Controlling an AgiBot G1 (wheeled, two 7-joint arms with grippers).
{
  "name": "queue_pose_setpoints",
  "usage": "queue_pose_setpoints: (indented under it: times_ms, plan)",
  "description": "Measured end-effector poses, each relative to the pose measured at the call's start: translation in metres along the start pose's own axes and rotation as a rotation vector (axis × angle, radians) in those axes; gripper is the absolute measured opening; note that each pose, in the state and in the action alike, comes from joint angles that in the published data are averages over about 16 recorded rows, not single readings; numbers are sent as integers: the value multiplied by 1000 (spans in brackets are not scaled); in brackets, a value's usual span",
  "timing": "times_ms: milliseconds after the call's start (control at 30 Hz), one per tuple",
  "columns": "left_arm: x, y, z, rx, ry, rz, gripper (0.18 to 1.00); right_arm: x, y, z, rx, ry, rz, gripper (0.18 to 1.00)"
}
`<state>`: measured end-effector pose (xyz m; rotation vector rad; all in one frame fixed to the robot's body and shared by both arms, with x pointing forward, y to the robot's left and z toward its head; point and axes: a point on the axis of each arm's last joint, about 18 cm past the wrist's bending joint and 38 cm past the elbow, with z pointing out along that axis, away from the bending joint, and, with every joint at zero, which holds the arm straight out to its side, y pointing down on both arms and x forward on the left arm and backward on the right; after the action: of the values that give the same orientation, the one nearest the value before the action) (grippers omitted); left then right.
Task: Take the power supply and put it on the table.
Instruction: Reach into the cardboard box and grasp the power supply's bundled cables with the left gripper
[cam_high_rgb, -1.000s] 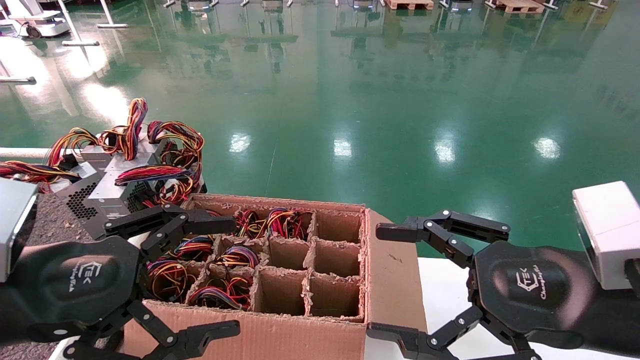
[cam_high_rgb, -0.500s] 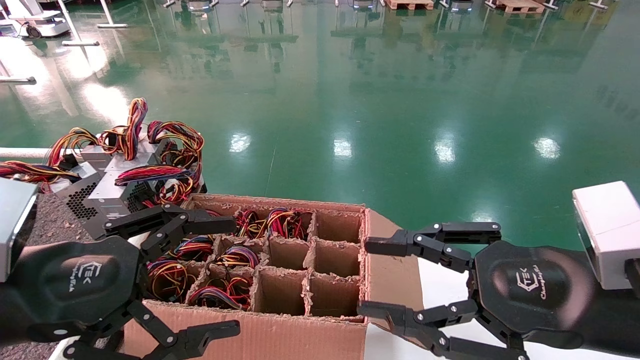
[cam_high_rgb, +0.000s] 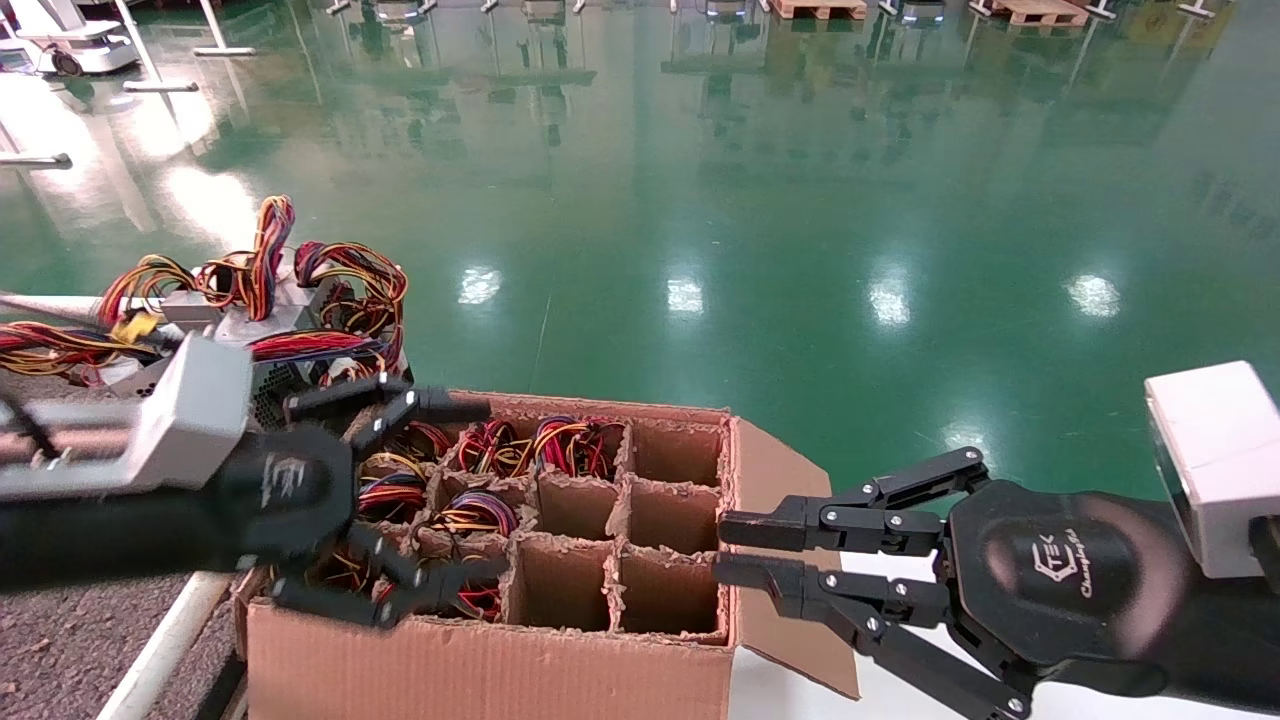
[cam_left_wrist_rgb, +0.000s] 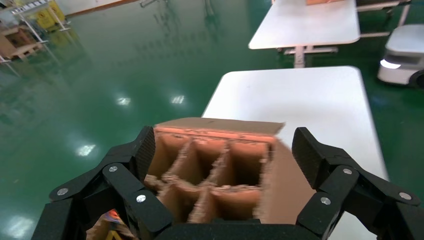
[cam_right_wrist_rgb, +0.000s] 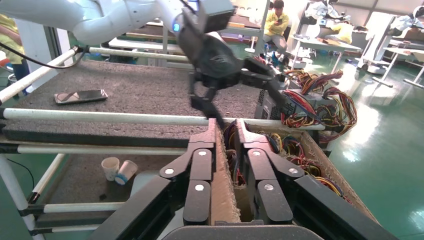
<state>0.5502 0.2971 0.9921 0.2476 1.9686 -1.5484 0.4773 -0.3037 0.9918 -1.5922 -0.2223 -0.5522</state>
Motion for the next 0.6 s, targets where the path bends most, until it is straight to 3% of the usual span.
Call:
queue_pose_setpoints:
  times_ms: [300, 600]
  plan:
    - [-40, 26, 35, -81, -13, 27, 1000, 0, 0, 0, 0, 0, 0, 229]
    - [-72, 51, 70, -161, -59, 46, 1000, 0, 0, 0, 0, 0, 0, 202]
